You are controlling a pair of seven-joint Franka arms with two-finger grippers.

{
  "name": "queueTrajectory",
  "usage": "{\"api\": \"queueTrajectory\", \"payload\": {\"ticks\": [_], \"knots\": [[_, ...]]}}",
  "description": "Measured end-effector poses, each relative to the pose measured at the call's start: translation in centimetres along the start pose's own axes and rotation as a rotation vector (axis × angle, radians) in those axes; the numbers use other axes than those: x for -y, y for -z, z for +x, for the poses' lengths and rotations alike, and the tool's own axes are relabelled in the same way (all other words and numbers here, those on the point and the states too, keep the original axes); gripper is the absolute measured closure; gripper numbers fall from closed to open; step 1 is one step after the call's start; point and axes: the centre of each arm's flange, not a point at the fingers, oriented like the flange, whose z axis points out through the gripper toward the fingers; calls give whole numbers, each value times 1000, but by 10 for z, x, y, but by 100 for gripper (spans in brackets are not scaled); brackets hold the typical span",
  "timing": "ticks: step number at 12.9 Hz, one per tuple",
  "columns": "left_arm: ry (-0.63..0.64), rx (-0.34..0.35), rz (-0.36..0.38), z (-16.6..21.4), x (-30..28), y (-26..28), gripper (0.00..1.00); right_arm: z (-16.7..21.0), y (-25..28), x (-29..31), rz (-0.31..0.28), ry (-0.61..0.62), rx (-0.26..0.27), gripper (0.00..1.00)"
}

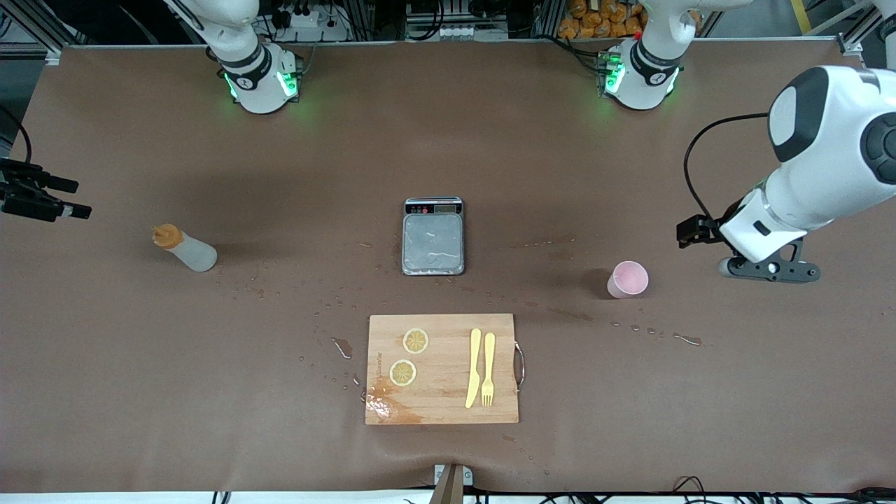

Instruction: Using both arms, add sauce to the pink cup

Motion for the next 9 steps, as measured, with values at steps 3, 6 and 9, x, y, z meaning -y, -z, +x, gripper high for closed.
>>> {"api": "queueTrajectory", "payload": {"ticks": [3, 6, 9], "knots": [[-1, -10, -5, 15, -2, -27, 0, 36, -23, -22, -4, -269, 60, 0], [0, -15, -10, 28, -1, -54, 0, 64, -38, -52, 38, -432, 162, 0], [-9, -24, -17, 50, -7, -79, 0, 95, -62, -82, 57, -557, 244, 0]]}}
